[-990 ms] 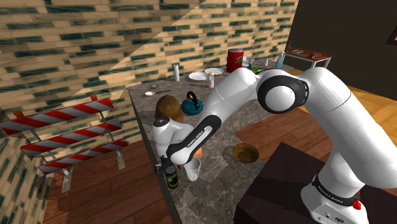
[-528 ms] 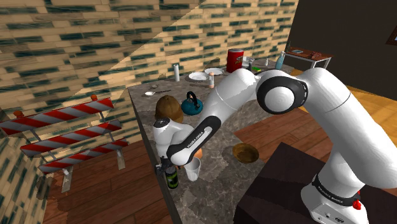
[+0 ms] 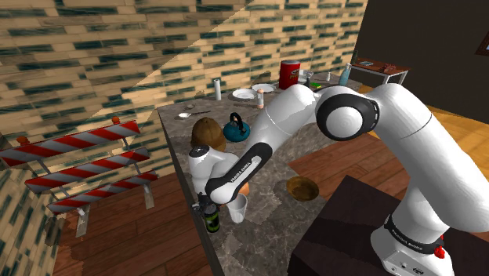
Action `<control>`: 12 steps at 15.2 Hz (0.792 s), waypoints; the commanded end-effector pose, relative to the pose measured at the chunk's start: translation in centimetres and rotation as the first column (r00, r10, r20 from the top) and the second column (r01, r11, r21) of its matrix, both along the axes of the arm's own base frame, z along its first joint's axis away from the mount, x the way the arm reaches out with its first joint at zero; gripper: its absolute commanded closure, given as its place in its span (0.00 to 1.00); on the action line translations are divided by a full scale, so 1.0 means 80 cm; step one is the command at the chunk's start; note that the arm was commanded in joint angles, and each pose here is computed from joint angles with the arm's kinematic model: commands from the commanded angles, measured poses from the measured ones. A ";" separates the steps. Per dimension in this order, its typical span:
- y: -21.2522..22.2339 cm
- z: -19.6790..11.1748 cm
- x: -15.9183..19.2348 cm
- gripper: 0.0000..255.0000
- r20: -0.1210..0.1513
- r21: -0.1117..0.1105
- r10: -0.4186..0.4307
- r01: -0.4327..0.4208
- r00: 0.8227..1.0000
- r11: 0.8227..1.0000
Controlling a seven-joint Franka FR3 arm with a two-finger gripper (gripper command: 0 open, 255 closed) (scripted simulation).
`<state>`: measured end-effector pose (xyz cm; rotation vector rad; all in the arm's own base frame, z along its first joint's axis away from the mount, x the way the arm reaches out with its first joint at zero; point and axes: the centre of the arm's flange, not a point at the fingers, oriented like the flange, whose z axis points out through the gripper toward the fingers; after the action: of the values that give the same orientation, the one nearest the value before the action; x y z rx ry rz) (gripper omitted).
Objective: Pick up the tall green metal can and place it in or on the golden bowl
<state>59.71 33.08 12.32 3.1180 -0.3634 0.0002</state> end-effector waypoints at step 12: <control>0.000 0.065 0.000 1.00 -0.001 -0.001 0.000 0.000 1.000 1.000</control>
<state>59.66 33.14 16.97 3.1169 -0.3639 -0.0016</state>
